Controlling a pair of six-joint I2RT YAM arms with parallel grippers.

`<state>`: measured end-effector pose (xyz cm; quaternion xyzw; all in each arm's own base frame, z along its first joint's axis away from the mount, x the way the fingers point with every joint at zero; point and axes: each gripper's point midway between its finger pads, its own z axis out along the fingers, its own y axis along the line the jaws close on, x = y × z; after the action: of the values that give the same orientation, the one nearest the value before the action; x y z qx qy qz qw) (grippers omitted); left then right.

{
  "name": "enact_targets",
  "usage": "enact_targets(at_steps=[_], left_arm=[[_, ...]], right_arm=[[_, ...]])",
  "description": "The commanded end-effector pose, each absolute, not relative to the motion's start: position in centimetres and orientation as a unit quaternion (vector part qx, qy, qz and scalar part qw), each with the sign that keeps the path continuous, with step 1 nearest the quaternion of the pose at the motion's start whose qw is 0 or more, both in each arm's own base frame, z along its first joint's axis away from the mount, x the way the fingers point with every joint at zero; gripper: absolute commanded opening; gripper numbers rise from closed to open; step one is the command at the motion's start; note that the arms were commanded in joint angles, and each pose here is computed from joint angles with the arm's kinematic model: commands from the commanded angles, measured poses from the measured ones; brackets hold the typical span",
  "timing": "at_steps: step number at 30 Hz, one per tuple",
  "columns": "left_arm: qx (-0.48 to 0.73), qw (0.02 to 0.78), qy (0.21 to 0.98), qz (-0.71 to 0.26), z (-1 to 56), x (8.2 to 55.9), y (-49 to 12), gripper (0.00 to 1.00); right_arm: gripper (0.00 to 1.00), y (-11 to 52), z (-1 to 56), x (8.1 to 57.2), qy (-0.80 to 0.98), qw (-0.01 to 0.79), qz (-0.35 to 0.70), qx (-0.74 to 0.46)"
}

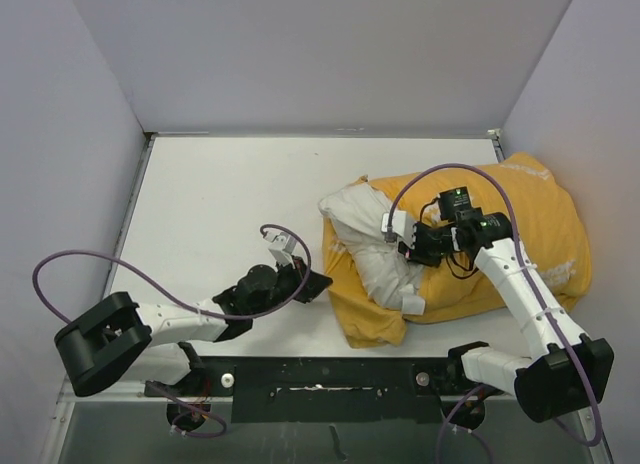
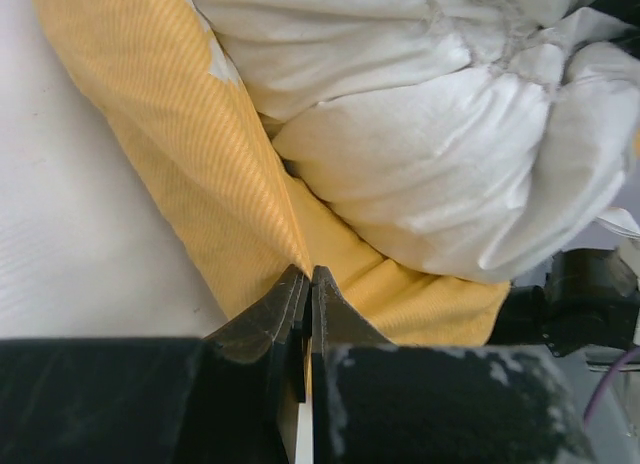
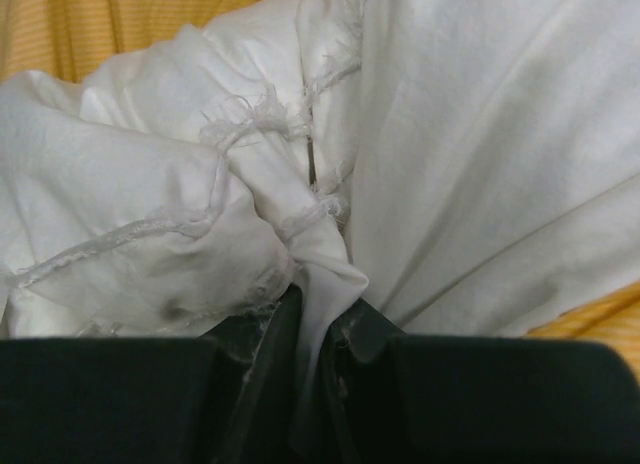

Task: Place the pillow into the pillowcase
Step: Stuff the pillow into the pillowcase.

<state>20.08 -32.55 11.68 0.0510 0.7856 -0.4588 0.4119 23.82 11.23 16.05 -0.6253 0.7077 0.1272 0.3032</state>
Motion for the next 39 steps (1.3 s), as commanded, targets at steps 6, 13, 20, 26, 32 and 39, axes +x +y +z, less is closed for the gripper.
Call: enact_targets(at_steps=[6, 13, 20, 26, 32, 39], left_arm=[[0.006, 0.409, 0.787, -0.461, 13.3, 19.6, -29.0, 0.00], [0.010, 0.380, 0.774, -0.506, 13.0, 18.0, -29.2, 0.00], [0.010, 0.376, 0.857, -0.353, 11.7, 19.2, -25.9, 0.31], [0.019, 0.413, 0.834, -0.366, 16.3, 19.9, -27.9, 0.49], [-0.004, 0.399, 0.867, -0.298, 13.0, 22.2, -31.4, 0.61], [-0.032, 0.351, 0.913, -0.207, 8.2, 24.0, -33.9, 0.49]], right_arm=[[0.01, 8.9, 9.5, 21.0, 0.728, 0.170, 0.083, -0.659], [0.02, 10.4, 6.3, 19.8, 0.723, 0.113, 0.075, -0.677], [0.03, 12.6, 5.8, 18.5, 0.716, 0.109, 0.132, -0.677], [0.04, 13.2, 6.0, 18.1, 0.713, 0.115, 0.153, -0.675], [0.04, 13.4, 6.1, 18.3, 0.713, 0.121, 0.154, -0.673], [0.04, 13.3, 6.3, 18.3, 0.715, 0.127, 0.153, -0.670]])
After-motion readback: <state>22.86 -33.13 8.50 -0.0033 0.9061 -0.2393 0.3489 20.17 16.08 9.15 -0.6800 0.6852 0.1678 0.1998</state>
